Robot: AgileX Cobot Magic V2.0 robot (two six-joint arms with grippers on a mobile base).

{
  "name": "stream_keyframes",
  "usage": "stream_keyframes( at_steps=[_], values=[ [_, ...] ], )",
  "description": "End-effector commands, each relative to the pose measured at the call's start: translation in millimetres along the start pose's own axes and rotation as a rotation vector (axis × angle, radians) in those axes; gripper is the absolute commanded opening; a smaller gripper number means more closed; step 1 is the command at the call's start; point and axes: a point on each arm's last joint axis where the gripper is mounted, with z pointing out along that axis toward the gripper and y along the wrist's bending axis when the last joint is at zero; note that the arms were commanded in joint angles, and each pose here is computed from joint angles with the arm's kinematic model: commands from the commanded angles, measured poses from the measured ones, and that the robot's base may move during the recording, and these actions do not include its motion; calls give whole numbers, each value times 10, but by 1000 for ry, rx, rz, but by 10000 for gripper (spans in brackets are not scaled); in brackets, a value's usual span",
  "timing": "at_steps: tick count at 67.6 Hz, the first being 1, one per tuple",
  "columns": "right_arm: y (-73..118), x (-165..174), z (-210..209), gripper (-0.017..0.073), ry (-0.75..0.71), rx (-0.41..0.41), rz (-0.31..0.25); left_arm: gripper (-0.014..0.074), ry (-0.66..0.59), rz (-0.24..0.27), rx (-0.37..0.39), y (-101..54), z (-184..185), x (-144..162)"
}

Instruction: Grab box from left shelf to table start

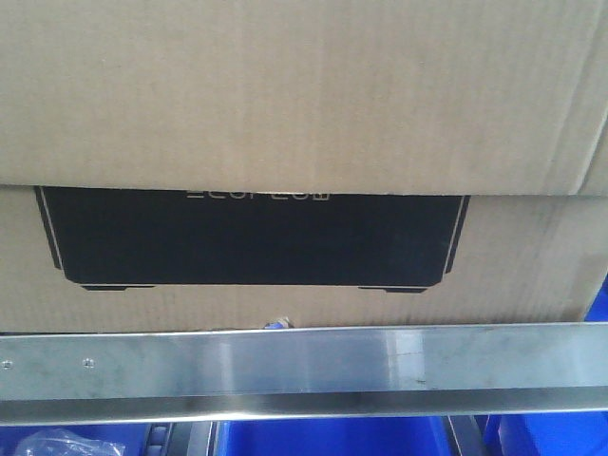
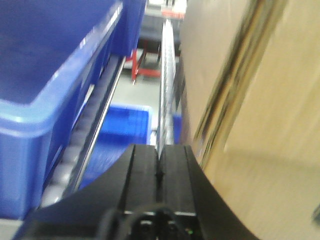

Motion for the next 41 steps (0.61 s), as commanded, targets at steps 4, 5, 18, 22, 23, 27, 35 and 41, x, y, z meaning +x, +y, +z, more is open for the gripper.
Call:
stream_keyframes(
  at_steps=[4, 5, 18, 22, 23, 27, 35, 41],
  values=[
    [1, -114, -13, 56, -130, 2, -3, -92, -195, -124, -5, 16, -30, -180],
    [1, -115, -13, 56, -132, 2, -3, -92, -208, -145, -6, 20, -32, -191],
    [1, -115, -13, 56, -132, 2, -3, -89, -287, -132, 16, -30, -95, -550],
    [1, -115, -13, 56, -132, 2, -3, -52, -287, -54, 25, -70, -125, -730],
    [1, -115, -13, 56, -132, 2, -3, -44, -279, -46, 26, -75, -126, -744],
    [1, -115, -13, 56, -132, 2, -3, 45, -280, 19, 28, -109, -158, -955],
    [1, -115, -13, 56, -132, 2, -3, 291, -273, 51, 28, -153, -148, -1286],
    [1, -115, -13, 56, -132, 2, -3, 374, -210, 68, 25, -183, -67, -1512]
  ],
)
